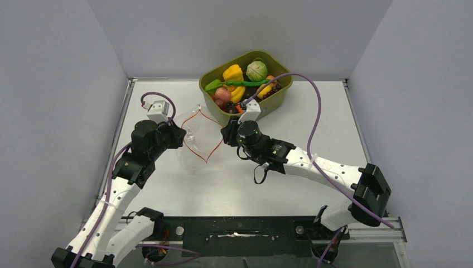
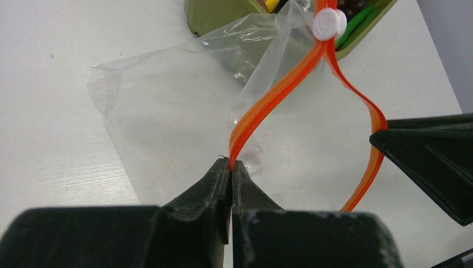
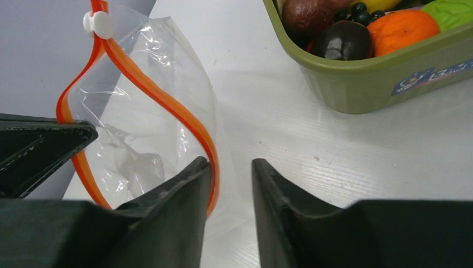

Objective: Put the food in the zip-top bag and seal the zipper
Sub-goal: Open the zipper of the food storage bag, then pick up the fake fruit from the bin.

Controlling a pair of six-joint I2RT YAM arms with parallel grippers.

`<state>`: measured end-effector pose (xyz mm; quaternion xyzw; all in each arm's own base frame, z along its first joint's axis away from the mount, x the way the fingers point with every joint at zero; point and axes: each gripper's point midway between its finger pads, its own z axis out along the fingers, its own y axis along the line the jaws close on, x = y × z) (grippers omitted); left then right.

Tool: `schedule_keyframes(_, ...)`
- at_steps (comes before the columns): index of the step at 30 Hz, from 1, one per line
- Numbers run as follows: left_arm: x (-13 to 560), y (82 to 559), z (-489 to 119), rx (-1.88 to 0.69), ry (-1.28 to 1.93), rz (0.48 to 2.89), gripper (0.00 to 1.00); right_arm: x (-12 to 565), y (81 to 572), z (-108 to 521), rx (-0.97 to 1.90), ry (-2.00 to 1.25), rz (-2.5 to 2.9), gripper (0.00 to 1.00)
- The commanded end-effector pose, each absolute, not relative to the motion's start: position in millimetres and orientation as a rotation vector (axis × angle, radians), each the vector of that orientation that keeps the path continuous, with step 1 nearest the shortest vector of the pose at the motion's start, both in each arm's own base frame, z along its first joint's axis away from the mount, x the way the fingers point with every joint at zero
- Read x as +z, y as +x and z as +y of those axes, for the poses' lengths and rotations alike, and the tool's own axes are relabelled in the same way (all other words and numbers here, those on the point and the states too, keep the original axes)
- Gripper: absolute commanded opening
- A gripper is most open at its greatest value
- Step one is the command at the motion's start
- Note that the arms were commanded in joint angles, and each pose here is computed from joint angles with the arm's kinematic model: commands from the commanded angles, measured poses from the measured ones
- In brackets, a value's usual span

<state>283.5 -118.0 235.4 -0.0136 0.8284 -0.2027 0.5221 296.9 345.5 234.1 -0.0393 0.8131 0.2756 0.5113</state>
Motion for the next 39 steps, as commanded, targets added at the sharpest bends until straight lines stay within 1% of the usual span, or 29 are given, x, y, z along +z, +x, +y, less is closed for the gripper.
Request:
schedule_keyframes(1, 237, 281, -125, -0.514, 0.053, 1.938, 0.0, 285, 309, 347, 0.687, -0.218, 1.819, 0.46)
schedule_keyframes(6, 230, 276, -125, -0.507, 0.074, 1.958, 0.0, 297, 331, 336, 0.623, -0.341, 1.816, 0.59)
schedule_keyframes(10, 229, 271, -127, -0.532, 0.093, 1.952, 0.0, 299, 358, 324, 0.524, -0.399, 1.842, 0.71)
schedule_keyframes(13, 229, 266, -131, -0.556, 0.119, 1.945, 0.0, 301, 381, 313, 0.463, -0.404, 1.849, 0.75)
schedule_keyframes(18, 230, 261, -134, -0.58, 0.147, 1.926, 0.0, 293, 427, 299, 0.378, -0.427, 1.873, 0.76)
schedule_keyframes(22, 230, 259, -136, -0.591, 0.16, 1.927, 0.0, 281, 454, 309, 0.393, -0.533, 1.888, 0.7)
schedule_keyframes(25, 229, 258, -137, -0.598, 0.17, 1.925, 0.0, 271, 470, 320, 0.391, -0.614, 1.884, 0.69)
schedule_keyframes(31, 230, 257, -139, -0.61, 0.184, 1.922, 0.0, 242, 510, 333, 0.404, -0.624, 1.944, 0.7)
schedule_keyframes(34, 229, 257, -139, -0.608, 0.185, 1.925, 0.0, 237, 528, 333, 0.406, -0.606, 1.942, 0.71)
schedule_keyframes(39, 229, 256, -140, -0.611, 0.191, 1.925, 0.0, 224, 544, 342, 0.512, -0.623, 1.928, 0.74)
